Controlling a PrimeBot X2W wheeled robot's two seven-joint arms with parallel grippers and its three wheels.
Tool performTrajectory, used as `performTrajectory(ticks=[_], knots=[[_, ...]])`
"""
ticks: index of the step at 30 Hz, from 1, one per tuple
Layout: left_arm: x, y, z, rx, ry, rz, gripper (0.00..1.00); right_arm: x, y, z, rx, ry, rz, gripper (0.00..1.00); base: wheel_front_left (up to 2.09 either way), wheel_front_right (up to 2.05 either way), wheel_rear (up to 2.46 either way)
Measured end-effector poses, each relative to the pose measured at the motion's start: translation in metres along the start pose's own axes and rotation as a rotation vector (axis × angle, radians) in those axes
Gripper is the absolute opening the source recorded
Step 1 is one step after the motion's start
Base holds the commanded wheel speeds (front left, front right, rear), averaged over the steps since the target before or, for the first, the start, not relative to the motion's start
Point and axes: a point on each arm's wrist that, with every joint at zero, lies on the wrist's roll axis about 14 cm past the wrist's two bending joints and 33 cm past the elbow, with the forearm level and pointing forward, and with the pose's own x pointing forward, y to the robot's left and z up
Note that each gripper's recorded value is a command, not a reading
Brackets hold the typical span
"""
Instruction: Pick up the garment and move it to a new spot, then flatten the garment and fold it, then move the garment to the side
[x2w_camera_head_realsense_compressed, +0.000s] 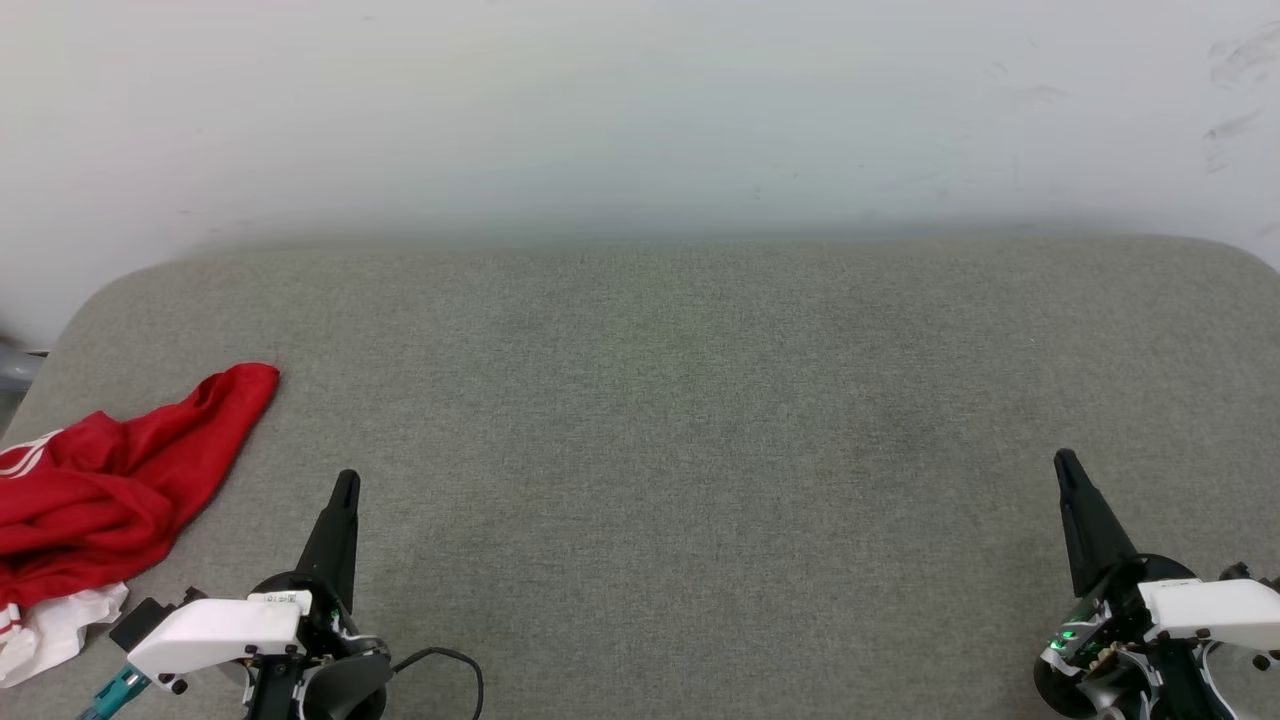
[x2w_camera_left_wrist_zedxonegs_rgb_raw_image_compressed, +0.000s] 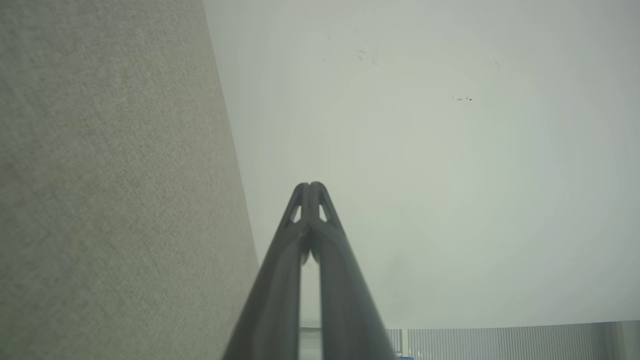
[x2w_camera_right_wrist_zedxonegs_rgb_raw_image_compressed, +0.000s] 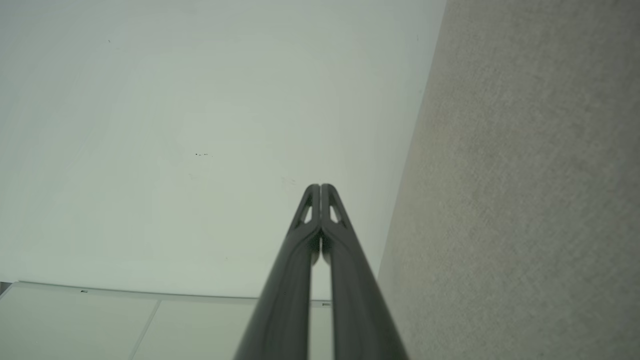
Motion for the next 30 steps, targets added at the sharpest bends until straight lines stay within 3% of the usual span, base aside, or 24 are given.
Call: performTrajectory(ticks=[23, 24, 30], knots=[[0.000, 0.000, 0.000, 0.000, 0.000, 0.000, 0.00, 0.000, 0.000, 0.000, 0.000, 0.000, 0.000, 0.00, 0.00, 0.00, 0.00], [0.000, 0.000, 0.000, 0.000, 0.000, 0.000, 1.00, 0.000, 0.000, 0.000, 0.000, 0.000, 0.000, 1.00, 0.00, 0.00, 0.00], [-0.009, 0.020, -0.003, -0.004, 0.002, 0.058, 1.00, -0.010, -0.020, 0.000, 0.003, -0.006, -0.060, 1.00, 0.00, 0.00, 0.00]])
